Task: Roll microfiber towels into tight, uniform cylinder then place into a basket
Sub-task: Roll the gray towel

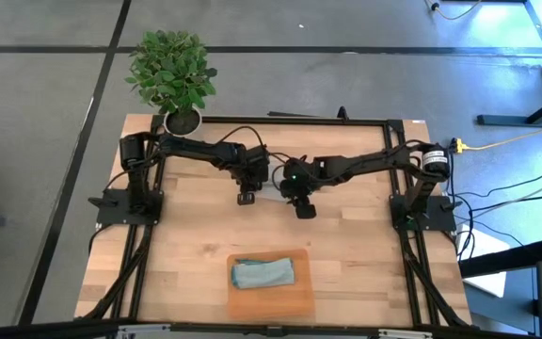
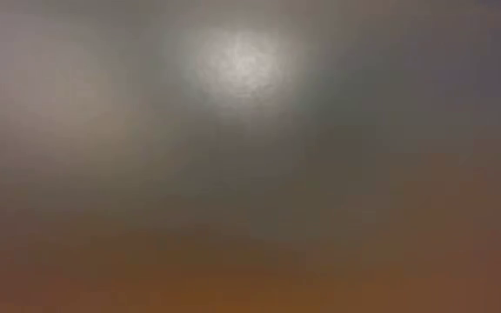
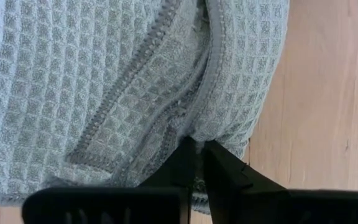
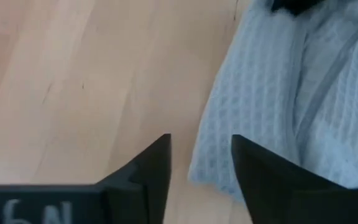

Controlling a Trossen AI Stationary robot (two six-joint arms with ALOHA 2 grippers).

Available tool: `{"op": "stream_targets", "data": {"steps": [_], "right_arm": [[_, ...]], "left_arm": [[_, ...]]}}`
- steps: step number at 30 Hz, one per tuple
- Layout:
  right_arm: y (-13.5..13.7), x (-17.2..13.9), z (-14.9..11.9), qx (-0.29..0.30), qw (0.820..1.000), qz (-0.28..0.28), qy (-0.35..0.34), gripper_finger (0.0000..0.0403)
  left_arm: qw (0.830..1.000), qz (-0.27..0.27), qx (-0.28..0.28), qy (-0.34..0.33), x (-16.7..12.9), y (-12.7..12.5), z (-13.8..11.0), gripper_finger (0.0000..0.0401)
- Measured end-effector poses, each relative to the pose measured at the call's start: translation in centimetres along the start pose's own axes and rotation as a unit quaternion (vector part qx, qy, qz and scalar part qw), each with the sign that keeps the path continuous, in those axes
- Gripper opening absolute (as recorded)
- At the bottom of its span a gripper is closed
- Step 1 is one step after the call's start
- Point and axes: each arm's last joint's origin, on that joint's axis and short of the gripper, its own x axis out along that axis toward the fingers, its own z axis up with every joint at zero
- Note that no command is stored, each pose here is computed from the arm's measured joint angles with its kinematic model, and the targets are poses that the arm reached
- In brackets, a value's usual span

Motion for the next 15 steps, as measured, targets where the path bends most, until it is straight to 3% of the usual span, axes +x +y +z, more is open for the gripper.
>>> {"op": "stream_targets", "data": {"steps": [7, 12, 15], "right_arm": [[-0.1, 0.4, 0.2, -0.013, 1.000, -0.005, -0.011, 0.0219], [-0.1, 2.6, -0.7, -0.007, 1.000, 0.000, 0.021, 0.0226], [-0.2, 3.4, -0.9, -0.011, 0.998, -0.043, 0.043, 0.0224]], "left_arm": [[1.000, 0.001, 0.001, 0.000, 0.0, 0.0, 0.0, 0.0023], [1.000, 0.001, 0.003, 0.000, 0.0, 0.0, 0.0, 0.0024], [1.000, 0.002, 0.003, -0.001, 0.0, 0.0, 0.0, 0.0024]]}}
